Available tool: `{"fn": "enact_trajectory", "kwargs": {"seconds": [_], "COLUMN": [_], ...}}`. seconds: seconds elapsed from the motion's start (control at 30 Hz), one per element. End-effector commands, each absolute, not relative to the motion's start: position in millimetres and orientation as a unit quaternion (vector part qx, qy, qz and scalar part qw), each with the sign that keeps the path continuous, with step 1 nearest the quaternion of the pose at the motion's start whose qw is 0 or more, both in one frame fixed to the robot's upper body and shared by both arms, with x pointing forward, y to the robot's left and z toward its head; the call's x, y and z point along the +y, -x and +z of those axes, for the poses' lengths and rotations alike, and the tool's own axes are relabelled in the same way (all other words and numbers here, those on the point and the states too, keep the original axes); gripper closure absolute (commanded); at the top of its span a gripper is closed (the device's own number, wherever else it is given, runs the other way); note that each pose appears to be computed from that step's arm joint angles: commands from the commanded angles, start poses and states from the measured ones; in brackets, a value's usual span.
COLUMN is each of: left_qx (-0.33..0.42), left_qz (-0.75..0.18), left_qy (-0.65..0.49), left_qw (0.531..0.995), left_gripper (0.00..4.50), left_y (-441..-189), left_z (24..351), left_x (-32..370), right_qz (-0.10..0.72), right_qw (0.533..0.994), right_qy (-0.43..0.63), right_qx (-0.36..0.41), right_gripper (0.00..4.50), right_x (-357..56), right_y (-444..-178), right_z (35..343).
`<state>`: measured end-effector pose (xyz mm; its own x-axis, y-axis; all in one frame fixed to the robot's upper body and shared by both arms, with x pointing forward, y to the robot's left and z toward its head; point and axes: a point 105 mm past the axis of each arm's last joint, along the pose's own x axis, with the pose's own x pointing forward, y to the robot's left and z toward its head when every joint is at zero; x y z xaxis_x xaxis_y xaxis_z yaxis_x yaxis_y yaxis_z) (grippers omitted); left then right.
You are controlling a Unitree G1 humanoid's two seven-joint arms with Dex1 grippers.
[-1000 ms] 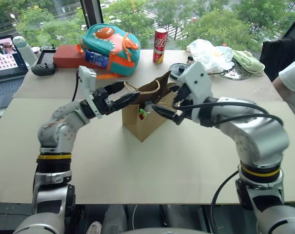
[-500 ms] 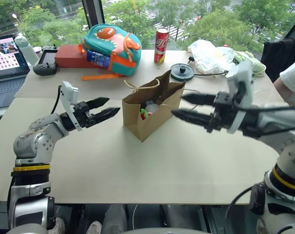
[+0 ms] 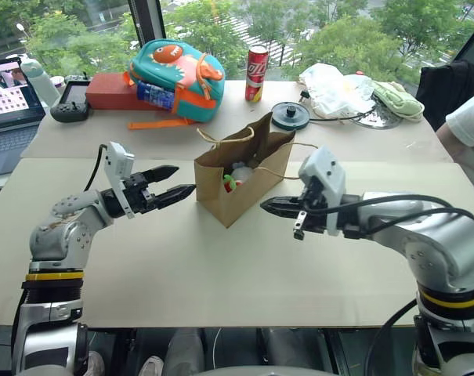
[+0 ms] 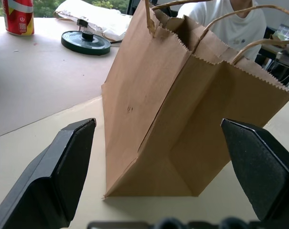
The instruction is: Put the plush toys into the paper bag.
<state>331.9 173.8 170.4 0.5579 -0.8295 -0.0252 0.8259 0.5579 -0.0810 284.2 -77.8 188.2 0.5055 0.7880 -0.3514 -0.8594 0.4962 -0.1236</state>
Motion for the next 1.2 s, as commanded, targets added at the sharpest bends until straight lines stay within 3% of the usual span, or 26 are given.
{"fn": "enact_trajectory", "kwargs": {"seconds": [0.03,0.23,0.57,0.93,1.2], "left_qx": [0.008,-0.007,0.005,-0.023,-0.034], "left_qz": [-0.496,-0.519,-0.546,-0.472,-0.455], "left_qy": [-0.004,-0.023,-0.034,-0.058,-0.043], "left_qw": [0.868,0.854,0.837,0.879,0.889], "left_gripper": [0.0,0.0,0.0,0.0,0.0], "left_y": [-335,-338,-318,-342,-344], "left_z": [177,174,159,156,152], "left_x": [158,136,119,109,95], "right_qz": [0.457,0.443,0.432,0.423,0.423], "right_qw": [0.87,0.875,0.884,0.889,0.889], "right_qy": [0.164,0.18,0.171,0.167,0.167], "right_qx": [0.088,0.07,0.058,0.055,0.054], "right_gripper": [4.48,4.48,4.48,4.48,4.48], "right_x": [-65,-53,-39,-37,-35], "right_y": [-306,-324,-335,-340,-340], "right_z": [198,203,210,212,211]}}
